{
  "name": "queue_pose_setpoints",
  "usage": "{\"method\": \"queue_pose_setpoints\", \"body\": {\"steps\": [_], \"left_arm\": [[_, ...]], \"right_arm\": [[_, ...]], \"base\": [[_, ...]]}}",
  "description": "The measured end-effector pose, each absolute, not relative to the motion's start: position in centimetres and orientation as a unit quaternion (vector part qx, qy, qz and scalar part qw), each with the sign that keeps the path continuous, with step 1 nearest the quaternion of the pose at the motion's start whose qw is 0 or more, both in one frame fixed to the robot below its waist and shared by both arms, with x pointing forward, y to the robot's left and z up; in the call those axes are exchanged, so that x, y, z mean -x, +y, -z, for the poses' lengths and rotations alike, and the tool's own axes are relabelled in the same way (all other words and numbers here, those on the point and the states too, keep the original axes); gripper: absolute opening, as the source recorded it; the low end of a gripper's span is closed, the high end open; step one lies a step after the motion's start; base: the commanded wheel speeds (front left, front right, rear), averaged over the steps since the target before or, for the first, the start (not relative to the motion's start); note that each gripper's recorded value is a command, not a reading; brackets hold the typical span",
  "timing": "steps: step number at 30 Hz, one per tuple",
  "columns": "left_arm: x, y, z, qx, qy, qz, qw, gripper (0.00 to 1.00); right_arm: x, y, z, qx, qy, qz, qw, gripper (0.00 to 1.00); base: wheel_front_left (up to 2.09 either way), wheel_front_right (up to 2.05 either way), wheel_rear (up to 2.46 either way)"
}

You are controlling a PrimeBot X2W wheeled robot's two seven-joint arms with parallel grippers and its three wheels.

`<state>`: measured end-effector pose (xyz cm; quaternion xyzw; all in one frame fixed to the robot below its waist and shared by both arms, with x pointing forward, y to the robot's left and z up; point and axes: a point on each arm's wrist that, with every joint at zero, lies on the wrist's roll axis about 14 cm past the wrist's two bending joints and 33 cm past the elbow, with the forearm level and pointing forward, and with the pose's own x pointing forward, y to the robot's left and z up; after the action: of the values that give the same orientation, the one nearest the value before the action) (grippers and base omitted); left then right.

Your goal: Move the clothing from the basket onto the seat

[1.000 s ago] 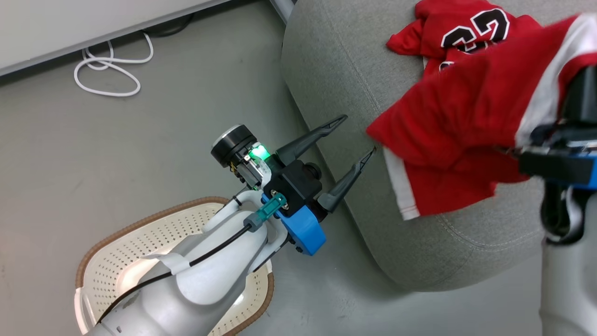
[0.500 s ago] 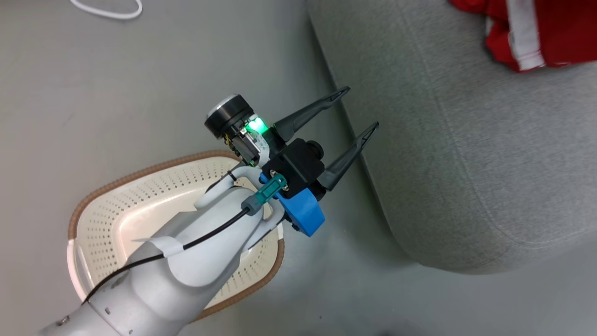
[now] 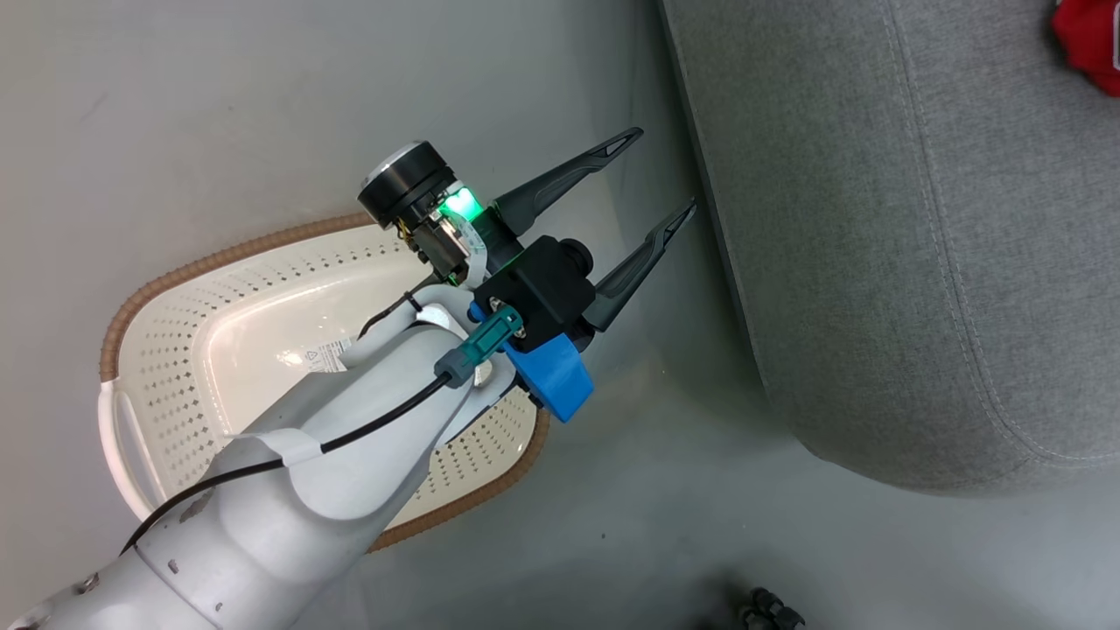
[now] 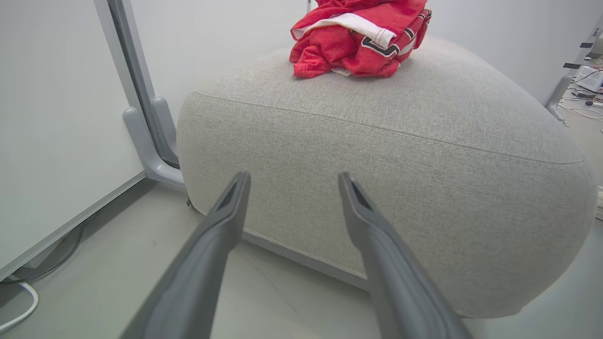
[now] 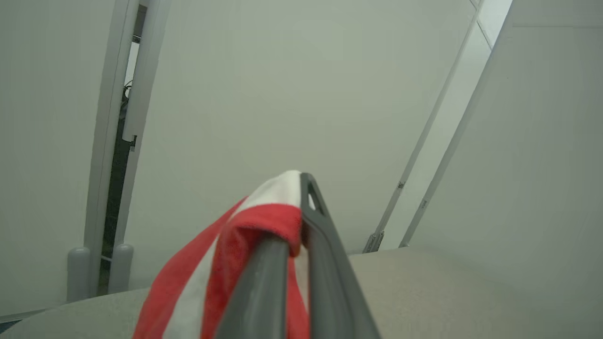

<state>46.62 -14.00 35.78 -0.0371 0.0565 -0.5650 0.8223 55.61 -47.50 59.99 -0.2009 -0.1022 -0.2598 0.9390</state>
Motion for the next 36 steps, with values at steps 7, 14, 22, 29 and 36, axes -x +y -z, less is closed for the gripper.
{"method": "queue_pose_setpoints", "body": {"steps": [7, 14, 22, 29, 36], "left_arm": [[-46.7, -14.1, -34.8, 0.042, 0.062, 0.567, 0.820, 1.00], [-46.9, -14.0, -34.7, 0.039, 0.061, 0.566, 0.821, 1.00], [-47.0, -14.2, -35.9, 0.033, 0.050, 0.564, 0.823, 1.00], [-47.0, -13.8, -38.6, 0.033, 0.037, 0.546, 0.836, 1.00], [-47.4, -11.7, -42.0, 0.038, 0.025, 0.495, 0.868, 1.00]], "right_arm": [[-54.1, -47.8, -50.0, 0.152, 0.010, 0.278, 0.948, 0.00], [-52.0, -46.9, -44.3, 0.121, 0.075, 0.284, 0.948, 0.00], [-51.1, -46.6, -45.8, 0.128, 0.057, 0.283, 0.949, 1.00], [-48.2, -45.5, -48.3, 0.143, 0.029, 0.273, 0.951, 1.00], [-47.2, -40.5, -52.0, 0.129, -0.038, 0.221, 0.966, 1.00]], "base": [[0.00, 0.00, 0.00], [0.00, 0.00, 0.00], [0.00, 0.00, 0.00], [0.00, 0.00, 0.00], [0.00, 0.00, 0.00]]}}
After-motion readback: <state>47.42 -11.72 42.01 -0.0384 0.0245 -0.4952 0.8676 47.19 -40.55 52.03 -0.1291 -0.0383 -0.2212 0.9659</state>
